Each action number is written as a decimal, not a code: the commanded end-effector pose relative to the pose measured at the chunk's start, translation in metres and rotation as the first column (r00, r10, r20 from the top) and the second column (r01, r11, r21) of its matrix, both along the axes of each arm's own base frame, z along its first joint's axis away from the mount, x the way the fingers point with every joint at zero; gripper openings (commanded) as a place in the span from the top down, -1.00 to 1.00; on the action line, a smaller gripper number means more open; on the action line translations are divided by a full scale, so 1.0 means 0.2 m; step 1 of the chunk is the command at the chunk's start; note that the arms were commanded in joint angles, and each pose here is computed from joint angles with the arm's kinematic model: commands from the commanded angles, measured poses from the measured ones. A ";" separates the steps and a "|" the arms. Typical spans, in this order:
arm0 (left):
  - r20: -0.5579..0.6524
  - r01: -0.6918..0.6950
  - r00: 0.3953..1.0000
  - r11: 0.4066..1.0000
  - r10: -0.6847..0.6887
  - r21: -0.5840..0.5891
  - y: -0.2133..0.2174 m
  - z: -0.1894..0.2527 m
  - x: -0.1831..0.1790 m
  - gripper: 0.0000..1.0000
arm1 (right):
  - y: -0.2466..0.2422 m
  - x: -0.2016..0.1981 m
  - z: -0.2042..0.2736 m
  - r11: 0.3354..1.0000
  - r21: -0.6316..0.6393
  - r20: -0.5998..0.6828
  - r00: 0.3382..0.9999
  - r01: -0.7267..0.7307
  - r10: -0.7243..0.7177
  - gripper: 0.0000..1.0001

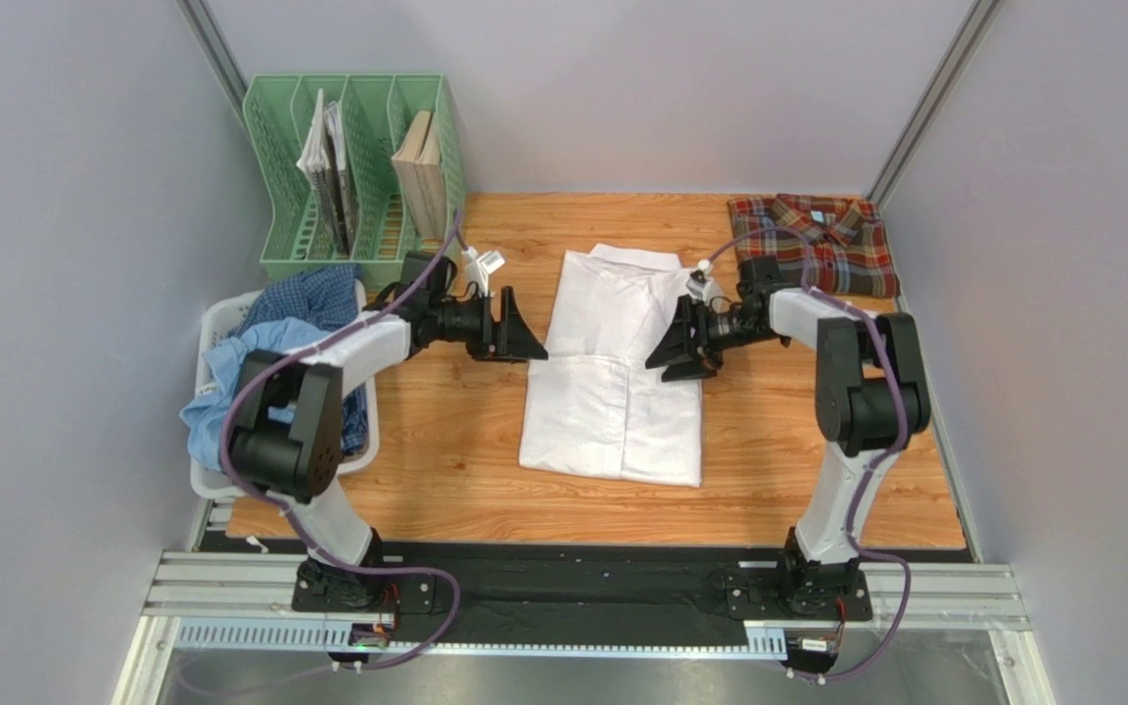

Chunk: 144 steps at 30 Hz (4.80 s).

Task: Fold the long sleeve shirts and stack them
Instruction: Fold the shirt

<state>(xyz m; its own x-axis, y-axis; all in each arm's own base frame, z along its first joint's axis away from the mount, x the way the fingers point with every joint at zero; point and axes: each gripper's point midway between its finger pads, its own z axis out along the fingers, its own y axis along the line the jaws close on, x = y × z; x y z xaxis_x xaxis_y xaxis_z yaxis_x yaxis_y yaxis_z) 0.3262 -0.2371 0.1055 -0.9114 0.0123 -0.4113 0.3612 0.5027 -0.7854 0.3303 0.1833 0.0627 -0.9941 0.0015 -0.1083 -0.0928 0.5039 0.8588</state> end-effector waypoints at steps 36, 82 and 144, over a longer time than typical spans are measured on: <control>-0.072 0.222 0.968 0.952 -0.242 -0.212 -0.52 -0.09 -0.57 -0.98 | 0.32 -0.50 0.07 0.981 0.186 -0.007 0.999 -0.049 0.052 -0.91; -0.255 0.242 0.947 0.955 -0.194 0.172 -0.14 -0.40 -0.43 0.03 | -0.05 -0.17 -0.30 0.919 -0.291 -0.040 0.963 -0.267 0.267 -0.01; 0.403 0.600 0.061 0.356 -0.913 0.716 -0.25 0.37 -1.37 1.00 | 0.37 -0.68 -0.02 0.825 -0.167 0.112 0.821 -0.540 0.560 0.49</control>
<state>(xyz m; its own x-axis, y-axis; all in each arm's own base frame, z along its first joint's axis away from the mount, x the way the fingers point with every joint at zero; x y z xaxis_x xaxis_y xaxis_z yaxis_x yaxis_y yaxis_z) 0.0477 -0.2933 0.1556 0.3778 0.7505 -0.5422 0.9249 -0.3333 0.1829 0.2117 0.2510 0.0418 -0.8291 -0.5312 -0.1743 -0.4707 0.4950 0.7303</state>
